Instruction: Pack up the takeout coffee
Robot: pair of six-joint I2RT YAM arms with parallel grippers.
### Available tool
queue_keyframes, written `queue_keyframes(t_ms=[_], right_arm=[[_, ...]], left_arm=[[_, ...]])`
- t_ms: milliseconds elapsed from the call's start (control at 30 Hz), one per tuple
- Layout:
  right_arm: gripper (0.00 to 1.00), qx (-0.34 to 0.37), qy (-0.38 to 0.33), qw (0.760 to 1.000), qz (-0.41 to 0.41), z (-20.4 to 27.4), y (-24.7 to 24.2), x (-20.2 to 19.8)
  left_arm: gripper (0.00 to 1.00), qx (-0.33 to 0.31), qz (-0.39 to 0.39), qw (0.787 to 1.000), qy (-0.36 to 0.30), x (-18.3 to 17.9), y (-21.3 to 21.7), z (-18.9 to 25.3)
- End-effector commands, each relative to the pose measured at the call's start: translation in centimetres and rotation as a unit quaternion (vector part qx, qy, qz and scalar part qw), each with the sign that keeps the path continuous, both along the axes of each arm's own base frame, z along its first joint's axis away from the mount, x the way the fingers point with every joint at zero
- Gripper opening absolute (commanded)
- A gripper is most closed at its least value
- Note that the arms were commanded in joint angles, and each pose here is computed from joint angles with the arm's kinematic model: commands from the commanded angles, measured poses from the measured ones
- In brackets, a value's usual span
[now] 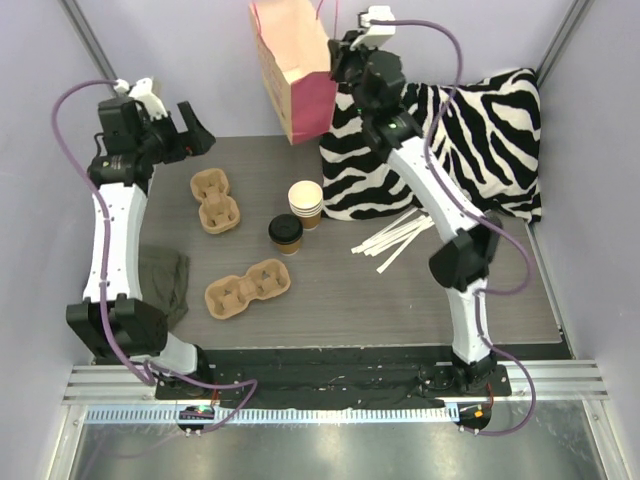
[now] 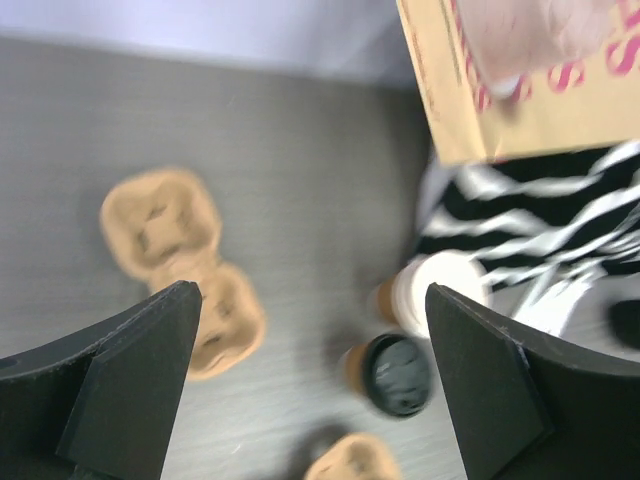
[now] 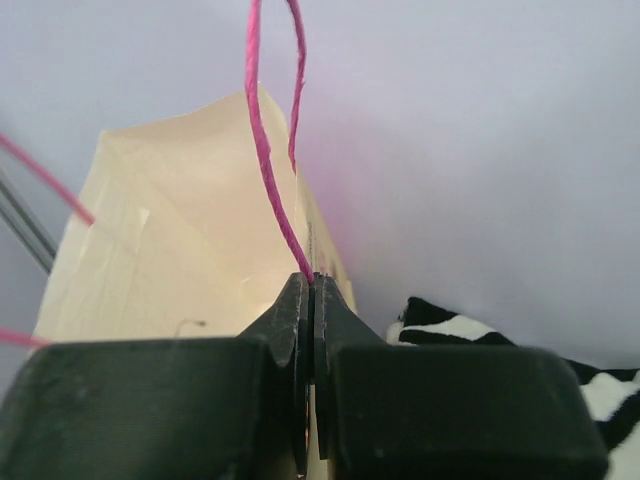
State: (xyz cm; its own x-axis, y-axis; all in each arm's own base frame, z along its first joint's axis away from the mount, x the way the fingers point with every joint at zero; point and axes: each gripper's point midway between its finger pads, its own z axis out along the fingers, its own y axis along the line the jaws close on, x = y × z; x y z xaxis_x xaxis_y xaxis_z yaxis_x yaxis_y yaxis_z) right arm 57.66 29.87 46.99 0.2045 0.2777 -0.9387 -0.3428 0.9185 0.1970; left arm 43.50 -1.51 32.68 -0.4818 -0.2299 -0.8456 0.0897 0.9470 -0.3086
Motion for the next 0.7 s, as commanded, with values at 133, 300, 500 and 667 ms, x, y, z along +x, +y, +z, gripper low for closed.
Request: queue_keyframes(t_ms=[133,300,500,667], right_arm=[[0.01,-0.016,-0.087,0.996,0.0,12.3,-7.4,-13.5],[0.01,-0.044,-0.032,0.998,-0.016,9.6,-11.0,-18.3],[0.01,-0.052,0.042,0.998,-0.009,5.3,-12.9,-22.5],[0.01,-0.061,0.104,0.993,0.01,1.0,-13.6,-25.5]], left_arm=[[1.0,-0.143,-0.026,0.977,-0.155,-2.5,-2.9,15.4],[1.0,-0.216,-0.078,0.962,-0.146,-3.2,-6.1,18.4],[1.0,-0.22,-0.168,0.956,-0.093,-5.0,-14.7,15.5],[1.0,-0.234,-0.216,0.945,-0.07,-5.7,-19.6,14.7]])
